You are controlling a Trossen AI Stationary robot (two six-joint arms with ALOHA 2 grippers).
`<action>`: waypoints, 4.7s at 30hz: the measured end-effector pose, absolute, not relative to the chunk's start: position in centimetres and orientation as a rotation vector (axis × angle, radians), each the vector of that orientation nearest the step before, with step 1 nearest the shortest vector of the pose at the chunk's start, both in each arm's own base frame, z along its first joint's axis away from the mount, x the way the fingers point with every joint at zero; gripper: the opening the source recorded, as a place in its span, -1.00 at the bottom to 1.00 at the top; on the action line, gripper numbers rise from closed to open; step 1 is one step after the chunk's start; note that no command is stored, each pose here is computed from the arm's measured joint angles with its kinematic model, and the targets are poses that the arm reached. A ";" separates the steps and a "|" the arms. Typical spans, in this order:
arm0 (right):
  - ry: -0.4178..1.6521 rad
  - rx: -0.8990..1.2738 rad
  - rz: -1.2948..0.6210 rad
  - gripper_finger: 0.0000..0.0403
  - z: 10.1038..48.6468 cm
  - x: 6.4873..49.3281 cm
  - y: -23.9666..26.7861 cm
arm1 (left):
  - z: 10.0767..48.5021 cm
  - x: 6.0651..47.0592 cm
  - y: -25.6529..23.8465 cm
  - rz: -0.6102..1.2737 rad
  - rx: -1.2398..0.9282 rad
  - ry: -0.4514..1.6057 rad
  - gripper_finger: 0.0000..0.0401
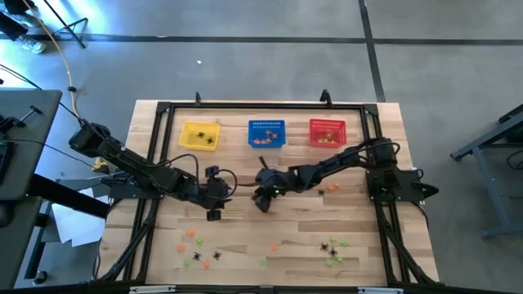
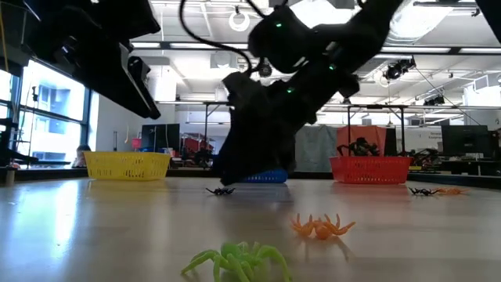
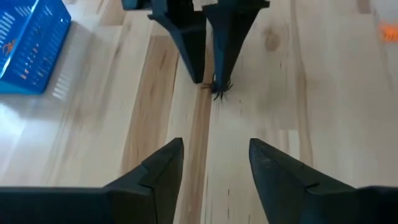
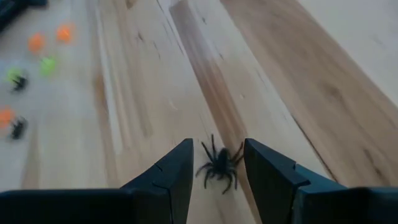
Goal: Sort Halloween decoration
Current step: Put the black spider toy into the yellow basket
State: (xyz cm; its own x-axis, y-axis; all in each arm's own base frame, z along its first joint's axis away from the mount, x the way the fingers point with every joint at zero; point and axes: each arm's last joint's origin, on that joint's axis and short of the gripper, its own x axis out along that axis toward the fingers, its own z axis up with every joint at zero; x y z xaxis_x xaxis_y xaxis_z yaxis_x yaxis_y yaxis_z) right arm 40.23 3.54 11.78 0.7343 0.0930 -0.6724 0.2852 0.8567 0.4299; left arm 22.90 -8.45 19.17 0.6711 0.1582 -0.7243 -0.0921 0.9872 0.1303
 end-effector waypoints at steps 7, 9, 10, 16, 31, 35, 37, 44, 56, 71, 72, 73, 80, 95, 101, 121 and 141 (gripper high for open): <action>0.877 0.494 -0.135 -0.30 11.2 41.5 3.9 | 18.9 22.5 -8.3 0.150 0.102 0.869 -0.14; 0.894 0.478 -0.138 -0.30 11.0 41.5 4.0 | 18.8 22.5 -8.3 0.151 0.106 0.877 -0.14; 0.899 0.475 -0.140 -0.30 11.0 41.5 4.1 | 18.8 22.5 -8.3 0.152 0.108 0.880 -0.14; 0.939 0.470 -0.150 -0.43 10.7 41.2 4.1 | 18.6 22.1 -8.1 0.162 0.119 0.918 -0.14; 0.966 0.497 -0.059 -0.98 11.3 40.9 3.8 | 18.5 22.0 -8.0 0.173 0.112 0.934 -0.14; 0.951 0.477 -0.058 -1.00 12.9 40.5 3.0 | 18.5 22.0 -8.0 0.177 0.105 0.933 -0.14; 0.899 0.457 -0.059 -1.00 14.3 40.5 2.6 | 18.5 22.0 -8.1 0.178 0.104 0.930 -0.14; 0.709 0.376 -0.085 -1.00 17.8 40.9 1.6 | 19.1 22.8 -8.1 0.215 0.143 0.816 -0.14; 0.550 0.212 -0.089 -1.00 20.1 41.3 1.6 | 20.7 24.2 -8.4 0.274 0.197 0.597 -0.14; 0.419 0.046 -0.006 -1.00 22.8 41.1 3.0 | 21.1 24.5 -8.2 0.339 0.201 0.536 -0.14; 0.412 0.040 -0.001 -1.00 23.1 41.0 3.1 | 21.2 24.5 -8.3 0.338 0.201 0.530 -0.14; 0.412 0.039 0.000 -1.00 23.2 40.9 3.1 | 21.3 24.6 -8.3 0.339 0.200 0.523 -0.14; 0.412 0.039 0.001 -1.00 23.2 40.9 3.2 | 21.7 24.8 -8.4 0.313 0.213 0.484 -0.14; 0.383 0.032 0.007 -1.00 23.4 41.0 3.4 | 21.7 24.9 -8.4 0.300 0.213 0.487 -0.18; 0.367 0.014 0.023 -1.00 23.6 41.0 3.9 | 21.7 24.8 -8.4 0.301 0.223 0.489 -0.55; 0.370 0.067 0.041 -0.92 23.5 41.0 4.3 | 21.7 24.9 -8.3 0.307 0.221 0.490 -0.99; 0.535 0.137 -0.073 -0.28 28.1 36.0 3.5 | 21.8 24.1 -7.7 0.387 0.256 0.525 -1.00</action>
